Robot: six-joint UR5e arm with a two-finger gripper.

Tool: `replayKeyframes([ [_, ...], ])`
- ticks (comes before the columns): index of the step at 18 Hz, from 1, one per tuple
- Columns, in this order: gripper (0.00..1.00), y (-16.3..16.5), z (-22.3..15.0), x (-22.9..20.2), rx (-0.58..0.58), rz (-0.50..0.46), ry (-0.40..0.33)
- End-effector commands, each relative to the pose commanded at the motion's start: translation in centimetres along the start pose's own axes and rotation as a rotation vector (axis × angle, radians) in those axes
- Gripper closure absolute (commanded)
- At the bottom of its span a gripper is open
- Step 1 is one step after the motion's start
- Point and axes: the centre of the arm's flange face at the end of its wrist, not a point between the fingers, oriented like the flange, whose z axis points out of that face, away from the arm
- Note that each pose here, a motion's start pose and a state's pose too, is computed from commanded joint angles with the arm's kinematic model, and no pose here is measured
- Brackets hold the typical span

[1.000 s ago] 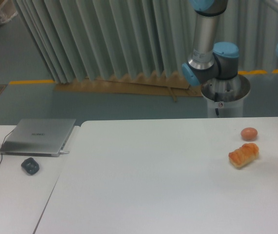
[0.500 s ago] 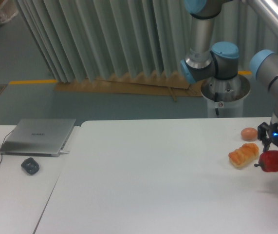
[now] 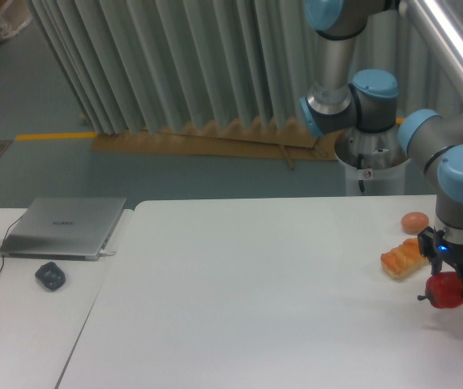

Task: Place the red pepper on the table
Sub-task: 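Lower the held red pepper onto the table beside the bread roll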

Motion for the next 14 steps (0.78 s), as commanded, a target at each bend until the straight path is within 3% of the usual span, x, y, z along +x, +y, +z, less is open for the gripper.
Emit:
replayKeyframes([
  [7,0.73,0.0,1.0,0.3,-0.047,0.006,-0.023],
  [8,0.67,-0.5,0.9,0.6,-0.057,0.017,-0.035],
  [9,0.52,-0.5,0.9,0.6,-0.068,0.02,-0.045],
  [10,0.45,-0.5,1.1,0.7,-0.082,0.022,-0.048],
  [12,0.0,-1.1,0.9,1.1,-0.12,0.034,-0.08],
  [14,0.0,-1.1,1.1,1.2,-0.131,-0.016,-0.093],
])
